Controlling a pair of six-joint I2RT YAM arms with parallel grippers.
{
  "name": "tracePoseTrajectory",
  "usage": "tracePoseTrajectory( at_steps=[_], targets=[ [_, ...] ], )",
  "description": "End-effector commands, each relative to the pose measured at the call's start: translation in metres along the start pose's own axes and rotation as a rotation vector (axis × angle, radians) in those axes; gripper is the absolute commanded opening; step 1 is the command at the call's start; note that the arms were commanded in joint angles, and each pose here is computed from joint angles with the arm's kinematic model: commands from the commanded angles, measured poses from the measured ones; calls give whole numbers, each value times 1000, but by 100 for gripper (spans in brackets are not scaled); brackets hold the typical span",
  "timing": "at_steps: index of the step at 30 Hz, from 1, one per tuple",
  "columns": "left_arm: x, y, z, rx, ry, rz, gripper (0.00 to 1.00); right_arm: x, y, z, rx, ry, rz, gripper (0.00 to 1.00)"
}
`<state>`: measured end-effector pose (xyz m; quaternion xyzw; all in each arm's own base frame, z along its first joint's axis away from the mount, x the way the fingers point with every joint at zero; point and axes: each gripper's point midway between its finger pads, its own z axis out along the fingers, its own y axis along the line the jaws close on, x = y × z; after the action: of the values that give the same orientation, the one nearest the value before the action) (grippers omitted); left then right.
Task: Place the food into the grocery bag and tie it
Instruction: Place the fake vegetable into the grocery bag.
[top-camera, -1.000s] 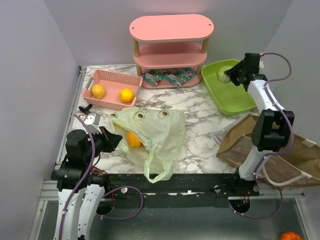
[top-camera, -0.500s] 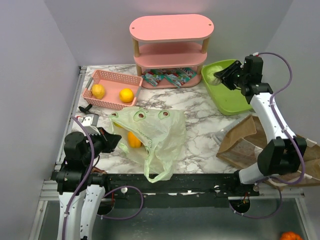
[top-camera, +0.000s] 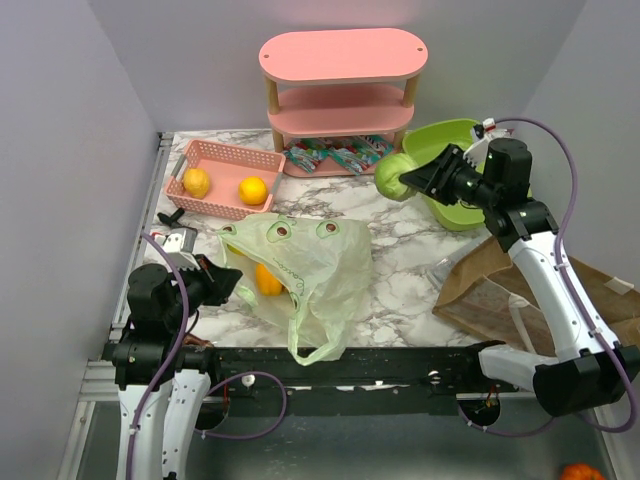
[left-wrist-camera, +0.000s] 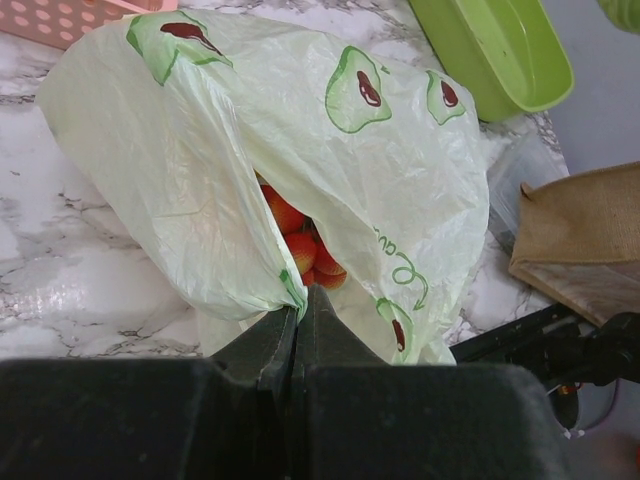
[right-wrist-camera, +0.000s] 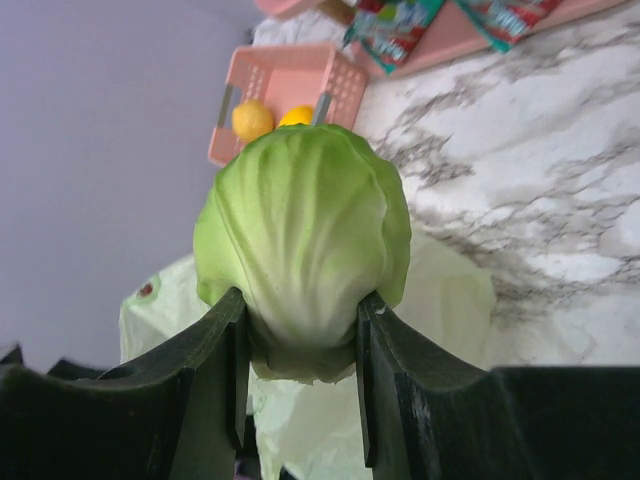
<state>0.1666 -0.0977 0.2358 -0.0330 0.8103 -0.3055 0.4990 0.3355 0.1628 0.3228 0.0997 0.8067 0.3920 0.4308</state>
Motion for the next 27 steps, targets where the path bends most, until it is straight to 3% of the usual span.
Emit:
tracePoseTrajectory(
  at_steps=[1,6,12,18,27],
  targets=[
    [-1,-3,2,27,-1,16,0,31,36,-24,-207,133,-69,37],
    [-2,-7,5,55,2,18,0,50,77,-55,-387,227,-137,37],
    [-13,-16,6,67,33,3,0,82,108,-56,-347,282,-254,37],
    [-55,-57,-11,123,39,7,0,121,148,-58,-383,313,-351,36],
    [-60,-80,-15,135,159,35,0,203,183,-39,-364,454,-448,35]
  ],
)
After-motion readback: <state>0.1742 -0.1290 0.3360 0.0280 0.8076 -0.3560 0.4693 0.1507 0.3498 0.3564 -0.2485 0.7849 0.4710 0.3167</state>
